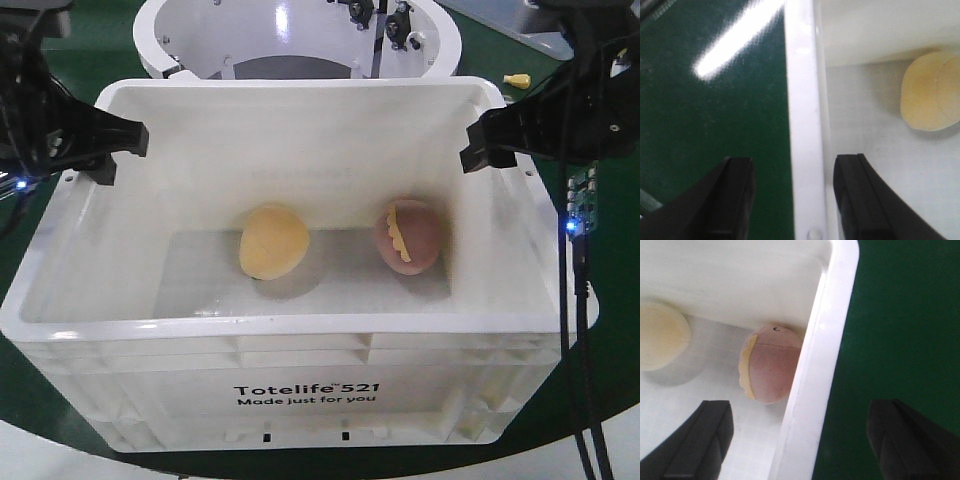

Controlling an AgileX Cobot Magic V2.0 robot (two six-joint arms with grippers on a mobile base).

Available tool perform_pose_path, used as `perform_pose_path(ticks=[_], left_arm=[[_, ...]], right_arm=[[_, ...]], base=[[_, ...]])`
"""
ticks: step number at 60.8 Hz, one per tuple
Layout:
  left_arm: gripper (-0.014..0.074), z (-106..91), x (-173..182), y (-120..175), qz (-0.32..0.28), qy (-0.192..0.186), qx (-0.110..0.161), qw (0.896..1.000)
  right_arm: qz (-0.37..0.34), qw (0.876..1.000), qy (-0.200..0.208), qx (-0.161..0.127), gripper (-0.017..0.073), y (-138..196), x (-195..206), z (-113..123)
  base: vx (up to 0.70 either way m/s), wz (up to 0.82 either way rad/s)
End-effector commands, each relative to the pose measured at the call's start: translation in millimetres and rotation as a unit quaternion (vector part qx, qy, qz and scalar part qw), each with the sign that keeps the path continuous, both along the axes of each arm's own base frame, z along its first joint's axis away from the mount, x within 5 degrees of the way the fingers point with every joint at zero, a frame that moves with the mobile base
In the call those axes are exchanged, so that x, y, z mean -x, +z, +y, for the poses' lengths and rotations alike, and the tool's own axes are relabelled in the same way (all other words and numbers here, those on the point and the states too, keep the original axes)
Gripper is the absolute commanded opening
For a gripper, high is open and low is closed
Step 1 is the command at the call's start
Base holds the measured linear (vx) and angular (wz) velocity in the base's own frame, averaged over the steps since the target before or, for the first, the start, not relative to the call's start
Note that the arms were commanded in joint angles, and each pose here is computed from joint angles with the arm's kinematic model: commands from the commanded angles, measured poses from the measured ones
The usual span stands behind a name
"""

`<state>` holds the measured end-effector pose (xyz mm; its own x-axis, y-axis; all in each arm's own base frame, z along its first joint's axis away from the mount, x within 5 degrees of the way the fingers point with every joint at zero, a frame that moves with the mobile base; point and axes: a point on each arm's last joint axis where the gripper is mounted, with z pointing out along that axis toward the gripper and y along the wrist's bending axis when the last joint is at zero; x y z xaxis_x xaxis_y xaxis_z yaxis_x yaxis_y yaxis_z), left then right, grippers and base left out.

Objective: Place moving items into box and shelve
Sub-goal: 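Move both grippers to the crate's side rims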

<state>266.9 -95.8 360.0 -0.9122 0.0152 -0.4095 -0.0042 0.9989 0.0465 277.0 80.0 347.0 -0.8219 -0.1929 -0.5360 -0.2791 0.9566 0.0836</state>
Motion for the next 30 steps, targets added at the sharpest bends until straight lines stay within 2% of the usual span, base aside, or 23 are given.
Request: perform_pose_path(ticks=[1,13,30], left_arm=[[0.0463,-0.2,0,11,-0.027,0.005,0.009,1.000],[0.0463,-3.7,-8,8,-0.045,-0.001,0.014,0.999],[0.0463,-8.0,-12,-2,-0.015,0.000,0.016,1.000]], right_arm=[[-0.043,0.999,-0.001,-0.008,0.0593,14,-2,-2],[-0.008,1.000,0.002,-0.018,0.0593,2,-8,3],[0.038,0.999,0.005,-0.016,0.0592,-8,-8,5]], base=[[0.00,0.00],[0.00,0.00],[0.00,0.00]])
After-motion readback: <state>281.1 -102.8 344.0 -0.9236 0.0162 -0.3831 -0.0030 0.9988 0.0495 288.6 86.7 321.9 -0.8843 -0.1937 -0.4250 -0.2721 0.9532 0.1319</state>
